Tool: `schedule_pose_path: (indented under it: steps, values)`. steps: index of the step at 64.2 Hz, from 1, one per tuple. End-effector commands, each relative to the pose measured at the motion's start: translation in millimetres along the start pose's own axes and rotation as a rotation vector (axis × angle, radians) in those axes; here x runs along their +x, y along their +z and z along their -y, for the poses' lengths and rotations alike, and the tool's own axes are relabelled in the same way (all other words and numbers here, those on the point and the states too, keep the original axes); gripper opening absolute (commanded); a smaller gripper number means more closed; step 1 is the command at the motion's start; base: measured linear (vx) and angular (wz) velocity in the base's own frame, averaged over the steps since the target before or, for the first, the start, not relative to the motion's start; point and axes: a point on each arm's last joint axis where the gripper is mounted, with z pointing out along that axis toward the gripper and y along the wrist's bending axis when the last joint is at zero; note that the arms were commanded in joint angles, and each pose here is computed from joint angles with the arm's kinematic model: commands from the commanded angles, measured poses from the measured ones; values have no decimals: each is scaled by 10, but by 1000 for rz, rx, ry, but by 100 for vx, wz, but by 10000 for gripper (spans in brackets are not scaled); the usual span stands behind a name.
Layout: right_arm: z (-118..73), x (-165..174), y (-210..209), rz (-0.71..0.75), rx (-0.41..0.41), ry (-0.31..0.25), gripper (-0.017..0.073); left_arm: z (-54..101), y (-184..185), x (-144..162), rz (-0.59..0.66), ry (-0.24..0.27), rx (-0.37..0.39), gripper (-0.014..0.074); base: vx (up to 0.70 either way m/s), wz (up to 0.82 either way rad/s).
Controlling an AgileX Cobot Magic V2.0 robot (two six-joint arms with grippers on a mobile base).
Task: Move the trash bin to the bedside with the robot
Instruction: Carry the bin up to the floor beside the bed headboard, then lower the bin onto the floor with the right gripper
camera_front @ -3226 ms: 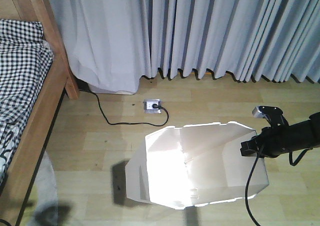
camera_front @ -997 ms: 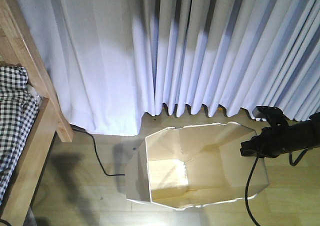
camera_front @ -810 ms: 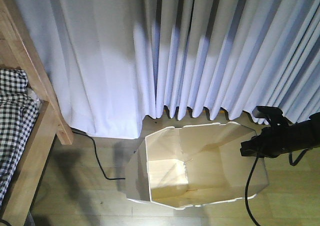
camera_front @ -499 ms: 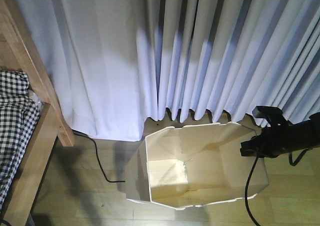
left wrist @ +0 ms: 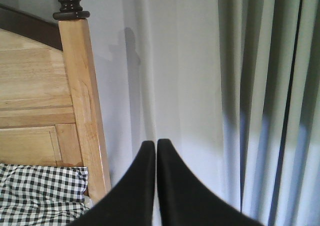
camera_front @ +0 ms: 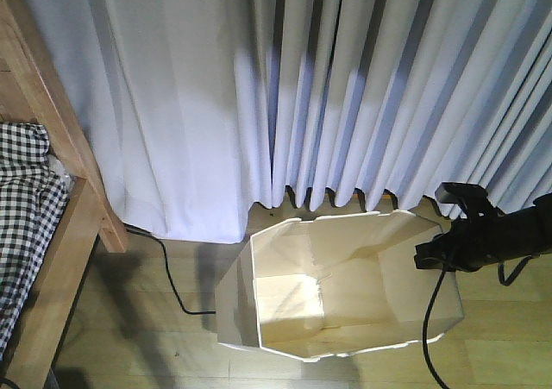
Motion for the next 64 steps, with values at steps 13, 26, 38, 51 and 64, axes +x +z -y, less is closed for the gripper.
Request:
schedule_pose_path:
  steps: [13, 26, 38, 51, 64]
  values:
    - [-239, -208, -198, 120, -187, 48, -4, 5, -2, -31, 69, -23, 7, -6, 0, -2]
    - [14, -272, -99, 101, -7, 128, -4, 5, -2, -31, 69, -23, 7, -6, 0, -1]
    - [230, -323, 117, 32, 29, 125, -4, 5, -2, -31, 69, -23, 7, -6, 0, 0]
    - [536, -378, 450, -7, 82, 161, -4, 5, -2, -31, 69, -23, 7, -6, 0, 0]
    - [853, -437, 904, -44, 64, 201, -1, 5, -2, -31, 69, -23, 7, -6, 0, 0]
